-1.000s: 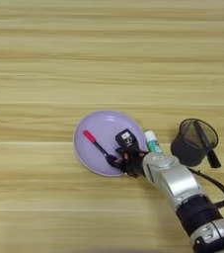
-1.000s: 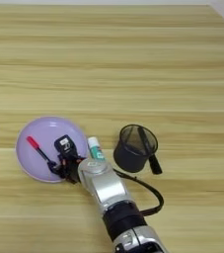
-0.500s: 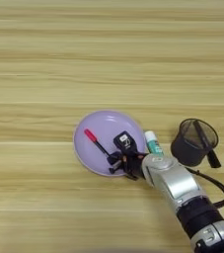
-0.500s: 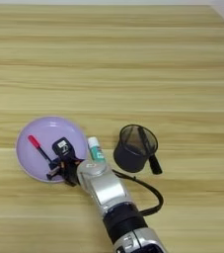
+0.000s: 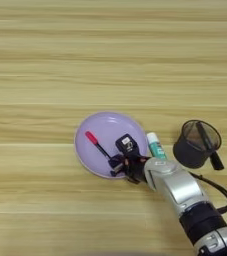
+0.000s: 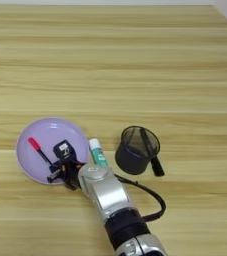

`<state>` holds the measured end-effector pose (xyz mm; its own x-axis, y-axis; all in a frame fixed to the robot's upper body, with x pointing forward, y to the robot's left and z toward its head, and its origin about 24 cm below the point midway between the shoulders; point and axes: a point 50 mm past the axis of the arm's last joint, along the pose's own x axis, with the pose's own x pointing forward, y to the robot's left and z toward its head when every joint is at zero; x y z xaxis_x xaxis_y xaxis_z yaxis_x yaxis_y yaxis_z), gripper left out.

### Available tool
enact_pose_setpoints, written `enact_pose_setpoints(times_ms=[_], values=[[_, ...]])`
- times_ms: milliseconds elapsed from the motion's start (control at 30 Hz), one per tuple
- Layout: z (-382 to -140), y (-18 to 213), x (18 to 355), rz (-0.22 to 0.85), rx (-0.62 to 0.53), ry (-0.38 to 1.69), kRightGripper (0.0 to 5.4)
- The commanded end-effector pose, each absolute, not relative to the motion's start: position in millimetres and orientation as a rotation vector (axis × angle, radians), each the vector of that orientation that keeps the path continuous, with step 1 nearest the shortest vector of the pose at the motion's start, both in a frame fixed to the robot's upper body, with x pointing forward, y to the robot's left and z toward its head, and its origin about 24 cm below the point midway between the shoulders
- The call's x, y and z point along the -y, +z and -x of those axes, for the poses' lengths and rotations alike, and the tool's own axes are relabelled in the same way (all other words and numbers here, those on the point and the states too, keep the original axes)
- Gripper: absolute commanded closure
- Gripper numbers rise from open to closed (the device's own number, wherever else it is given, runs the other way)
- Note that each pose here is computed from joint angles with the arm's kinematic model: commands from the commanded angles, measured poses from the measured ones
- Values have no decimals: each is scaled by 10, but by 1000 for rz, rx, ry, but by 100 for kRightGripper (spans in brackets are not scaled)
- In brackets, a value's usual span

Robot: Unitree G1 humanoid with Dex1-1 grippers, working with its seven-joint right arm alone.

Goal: Move the objects on the table

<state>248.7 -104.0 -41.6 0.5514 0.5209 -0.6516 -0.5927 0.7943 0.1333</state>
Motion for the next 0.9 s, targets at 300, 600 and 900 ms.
enact_pose_setpoints(times_ms=[300,600,900], values=[[-2604,-175,1015,87,-612,626,498],[-2626,-97,999,61,-571,620,498],[-2637,-66,989,59,-551,620,498]])
